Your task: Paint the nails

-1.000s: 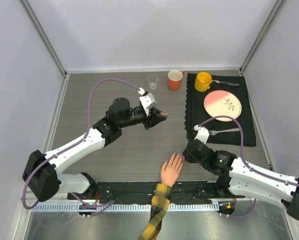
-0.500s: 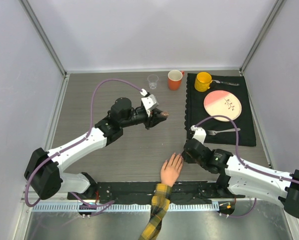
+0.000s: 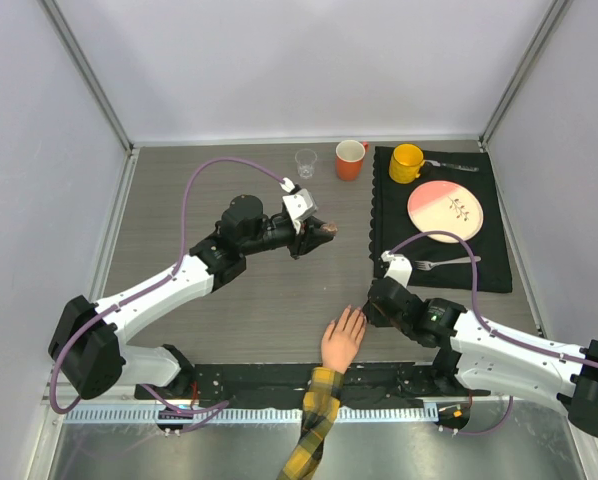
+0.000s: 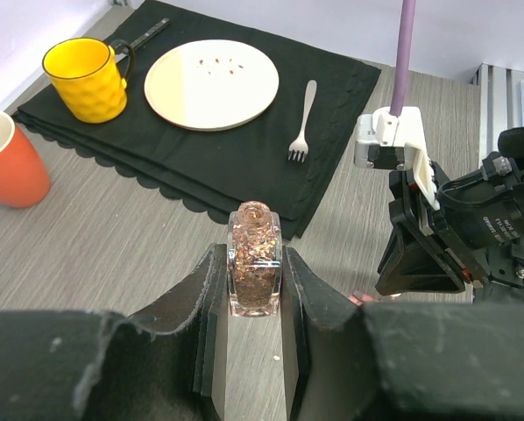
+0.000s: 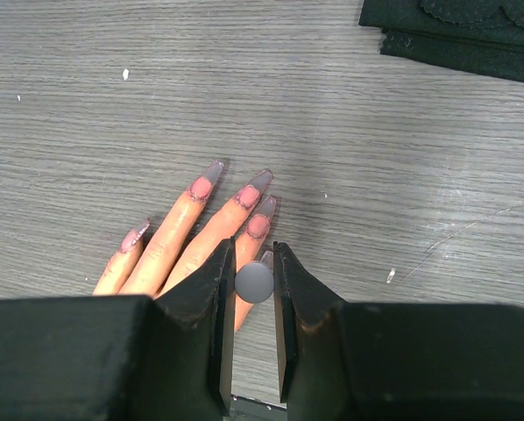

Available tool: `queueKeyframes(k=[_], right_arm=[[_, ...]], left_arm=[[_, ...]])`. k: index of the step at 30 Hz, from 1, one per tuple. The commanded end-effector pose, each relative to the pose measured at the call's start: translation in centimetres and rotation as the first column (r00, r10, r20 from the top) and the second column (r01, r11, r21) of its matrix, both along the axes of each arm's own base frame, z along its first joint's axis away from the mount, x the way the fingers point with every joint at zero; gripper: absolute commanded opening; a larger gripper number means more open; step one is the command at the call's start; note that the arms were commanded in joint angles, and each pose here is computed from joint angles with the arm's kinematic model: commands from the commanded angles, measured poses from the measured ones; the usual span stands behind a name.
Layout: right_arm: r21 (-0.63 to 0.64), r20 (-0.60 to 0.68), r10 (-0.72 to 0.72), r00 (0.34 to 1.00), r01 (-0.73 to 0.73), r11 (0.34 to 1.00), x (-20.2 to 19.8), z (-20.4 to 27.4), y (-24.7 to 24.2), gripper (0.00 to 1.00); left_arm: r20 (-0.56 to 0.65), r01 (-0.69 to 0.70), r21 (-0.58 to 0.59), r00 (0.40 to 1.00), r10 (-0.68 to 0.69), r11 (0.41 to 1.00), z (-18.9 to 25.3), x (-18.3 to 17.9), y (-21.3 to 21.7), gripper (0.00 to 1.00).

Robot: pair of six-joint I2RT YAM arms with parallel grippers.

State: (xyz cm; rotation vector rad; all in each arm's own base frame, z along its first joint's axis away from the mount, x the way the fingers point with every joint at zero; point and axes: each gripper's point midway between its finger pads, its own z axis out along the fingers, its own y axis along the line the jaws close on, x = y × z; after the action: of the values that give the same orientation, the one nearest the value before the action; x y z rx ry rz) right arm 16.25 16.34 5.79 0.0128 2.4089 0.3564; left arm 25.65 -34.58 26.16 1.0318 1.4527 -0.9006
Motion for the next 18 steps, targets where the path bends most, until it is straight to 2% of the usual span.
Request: queueKeyframes(k=[1, 18], right_arm=[[0.015, 0.018, -0.009, 1.000, 0.009, 1.000, 0.46, 0.52, 0.28, 0.01], [-0.010, 0.007, -0.003, 1.000, 0.003, 1.000, 0.68, 0.01, 0.55, 0.01]], left_arm=[[0.086, 0.026, -0.077, 0.996, -0.020, 0.997, 3.73, 0.03, -0.58, 0.00], [0.085, 0.032, -0.079, 0.996, -0.026, 0.996, 3.87, -0.19, -0.53, 0.00]])
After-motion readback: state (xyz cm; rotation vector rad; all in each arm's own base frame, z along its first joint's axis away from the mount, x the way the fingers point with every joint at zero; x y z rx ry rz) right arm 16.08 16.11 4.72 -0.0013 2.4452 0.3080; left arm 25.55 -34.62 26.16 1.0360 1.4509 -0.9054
